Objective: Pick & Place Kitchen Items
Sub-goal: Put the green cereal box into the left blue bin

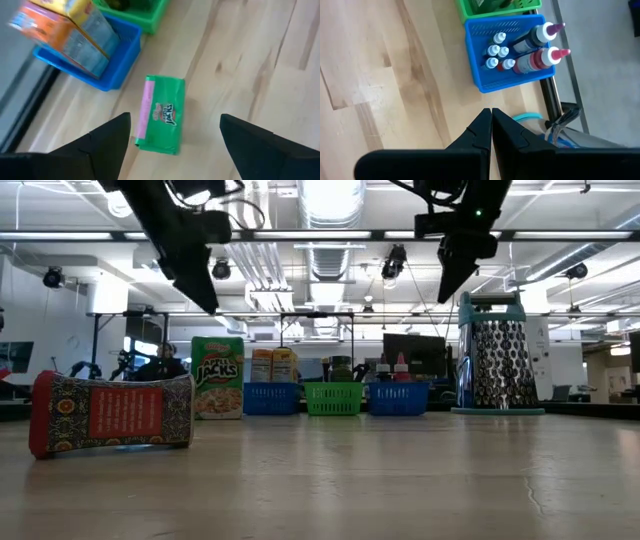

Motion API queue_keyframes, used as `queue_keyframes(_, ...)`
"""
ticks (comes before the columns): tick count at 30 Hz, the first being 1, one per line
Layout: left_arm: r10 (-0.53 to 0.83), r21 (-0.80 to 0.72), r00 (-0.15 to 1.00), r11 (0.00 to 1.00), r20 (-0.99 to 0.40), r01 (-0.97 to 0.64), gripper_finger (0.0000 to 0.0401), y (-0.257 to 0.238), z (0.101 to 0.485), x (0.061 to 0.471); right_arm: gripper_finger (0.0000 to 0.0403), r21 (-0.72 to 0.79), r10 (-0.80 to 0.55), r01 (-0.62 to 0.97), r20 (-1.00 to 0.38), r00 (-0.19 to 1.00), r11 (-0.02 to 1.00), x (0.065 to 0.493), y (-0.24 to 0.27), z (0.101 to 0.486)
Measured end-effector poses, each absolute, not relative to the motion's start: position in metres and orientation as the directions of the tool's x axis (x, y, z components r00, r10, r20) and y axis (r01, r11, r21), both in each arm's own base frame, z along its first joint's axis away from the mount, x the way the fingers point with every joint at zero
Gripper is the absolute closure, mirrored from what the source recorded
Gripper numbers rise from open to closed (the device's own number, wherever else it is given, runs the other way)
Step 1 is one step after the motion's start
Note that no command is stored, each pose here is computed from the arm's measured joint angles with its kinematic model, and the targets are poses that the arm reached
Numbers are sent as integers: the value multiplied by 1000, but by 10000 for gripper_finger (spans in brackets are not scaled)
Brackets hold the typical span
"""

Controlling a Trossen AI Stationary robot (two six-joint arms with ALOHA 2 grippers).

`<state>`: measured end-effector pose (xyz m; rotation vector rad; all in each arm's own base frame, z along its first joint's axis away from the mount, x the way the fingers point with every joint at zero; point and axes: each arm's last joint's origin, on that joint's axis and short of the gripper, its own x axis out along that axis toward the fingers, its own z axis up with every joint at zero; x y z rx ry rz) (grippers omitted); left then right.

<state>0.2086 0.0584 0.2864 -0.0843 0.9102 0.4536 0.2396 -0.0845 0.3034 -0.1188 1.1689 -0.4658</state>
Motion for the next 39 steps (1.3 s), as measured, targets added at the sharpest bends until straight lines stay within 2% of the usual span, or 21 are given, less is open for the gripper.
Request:
queue_keyframes(12, 251, 140, 409, 949, -877, -283, 88, 74, 266, 232, 394, -327, -437, 318, -812, 387, 890, 214, -77, 283)
queue_keyframes(27, 244, 149, 316, 943, -917, -297, 88, 94, 254, 250, 394, -337, -428, 290, -830, 359, 896, 206, -74, 256)
queue_keyframes(39, 218, 151, 243, 952, -945, -268, 101, 98, 238, 256, 394, -363, -442, 259, -803, 400, 895, 209, -75, 244)
